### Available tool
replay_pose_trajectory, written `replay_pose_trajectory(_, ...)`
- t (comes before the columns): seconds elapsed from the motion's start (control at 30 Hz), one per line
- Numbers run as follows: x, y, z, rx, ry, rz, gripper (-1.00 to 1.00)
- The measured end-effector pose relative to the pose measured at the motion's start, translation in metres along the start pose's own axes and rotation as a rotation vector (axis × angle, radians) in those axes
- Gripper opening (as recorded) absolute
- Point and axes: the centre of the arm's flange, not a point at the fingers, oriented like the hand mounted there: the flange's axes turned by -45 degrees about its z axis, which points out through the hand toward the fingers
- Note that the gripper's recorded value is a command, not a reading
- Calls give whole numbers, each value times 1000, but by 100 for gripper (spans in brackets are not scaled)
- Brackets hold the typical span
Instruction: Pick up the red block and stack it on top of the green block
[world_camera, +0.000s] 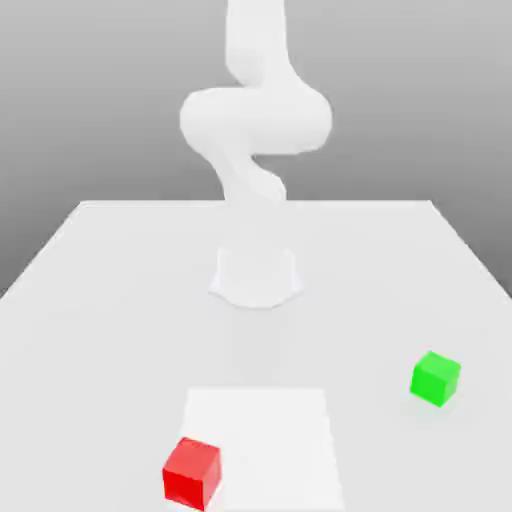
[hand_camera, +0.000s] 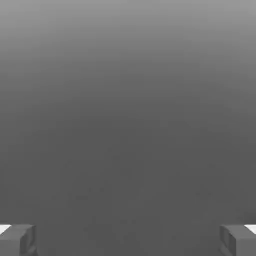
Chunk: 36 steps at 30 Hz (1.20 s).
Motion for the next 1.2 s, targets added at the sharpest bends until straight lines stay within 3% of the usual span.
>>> replay_pose_trajectory(0.37,-53,31,213,-59,-319,128,0)
replay_pose_trajectory(0.8,-220,71,396,-130,-687,287,0)
replay_pose_trajectory(0.97,-270,74,446,-135,-717,299,0)
replay_pose_trajectory(1.0,-277,74,453,-136,-717,299,-100)
replay_pose_trajectory(1.2,-280,74,456,-136,-717,299,-100)
